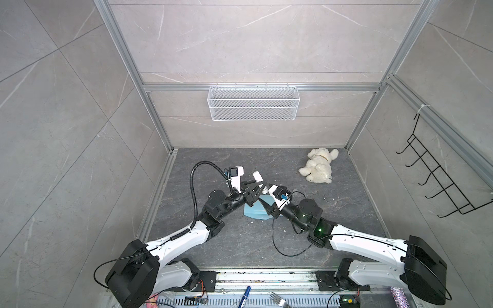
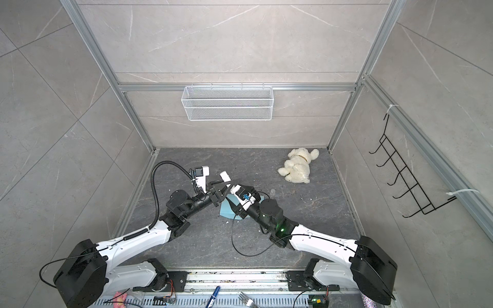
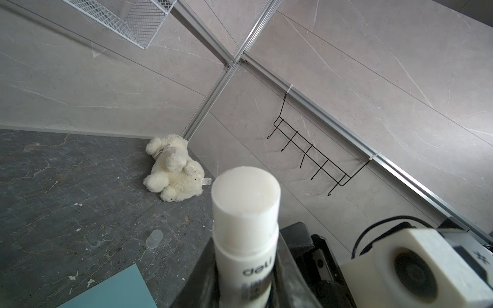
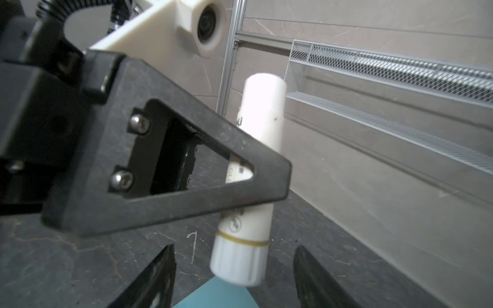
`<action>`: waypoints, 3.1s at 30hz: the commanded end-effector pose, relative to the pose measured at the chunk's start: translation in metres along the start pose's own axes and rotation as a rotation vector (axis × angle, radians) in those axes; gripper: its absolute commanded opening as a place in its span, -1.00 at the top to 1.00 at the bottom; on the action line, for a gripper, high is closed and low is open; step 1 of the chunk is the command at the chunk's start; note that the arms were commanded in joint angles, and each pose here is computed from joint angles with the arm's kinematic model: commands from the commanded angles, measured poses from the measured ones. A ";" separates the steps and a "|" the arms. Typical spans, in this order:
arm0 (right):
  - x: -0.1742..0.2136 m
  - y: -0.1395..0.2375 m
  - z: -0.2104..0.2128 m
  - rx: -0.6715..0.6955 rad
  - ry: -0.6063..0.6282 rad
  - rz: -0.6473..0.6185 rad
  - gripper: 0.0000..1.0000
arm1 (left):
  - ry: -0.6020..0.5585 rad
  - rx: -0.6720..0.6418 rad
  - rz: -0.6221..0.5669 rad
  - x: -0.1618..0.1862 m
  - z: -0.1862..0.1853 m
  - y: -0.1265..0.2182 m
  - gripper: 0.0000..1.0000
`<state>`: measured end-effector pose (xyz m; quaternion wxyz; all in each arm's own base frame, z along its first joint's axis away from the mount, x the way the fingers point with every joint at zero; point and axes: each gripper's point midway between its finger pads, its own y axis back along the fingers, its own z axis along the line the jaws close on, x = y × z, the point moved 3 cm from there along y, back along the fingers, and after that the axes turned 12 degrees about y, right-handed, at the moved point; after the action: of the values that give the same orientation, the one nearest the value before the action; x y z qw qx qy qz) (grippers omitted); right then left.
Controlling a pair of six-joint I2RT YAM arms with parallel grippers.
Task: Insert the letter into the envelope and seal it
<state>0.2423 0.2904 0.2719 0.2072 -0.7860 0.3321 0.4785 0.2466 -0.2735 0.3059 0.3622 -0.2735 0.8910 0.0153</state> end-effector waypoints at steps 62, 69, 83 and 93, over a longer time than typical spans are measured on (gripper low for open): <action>-0.035 -0.004 -0.046 -0.676 -0.768 -0.173 1.00 | -0.122 0.148 -0.031 -0.009 -0.037 0.013 1.00; -0.027 -0.015 -0.061 -0.752 -0.919 -0.214 1.00 | -0.131 0.159 -0.023 -0.008 -0.039 0.014 1.00; 0.002 -0.002 -0.059 -0.298 -0.495 -0.012 -0.51 | -0.104 0.046 -0.066 -0.015 -0.021 0.009 1.00; 0.000 0.023 -0.037 -0.026 -0.077 -0.052 -0.58 | -0.093 0.030 -0.084 -0.017 -0.018 0.008 1.00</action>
<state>0.2418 0.2548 0.2949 0.2102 -0.7516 0.2281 0.5821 0.2442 -0.2674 0.3084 0.3820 -0.2861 0.8784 0.0240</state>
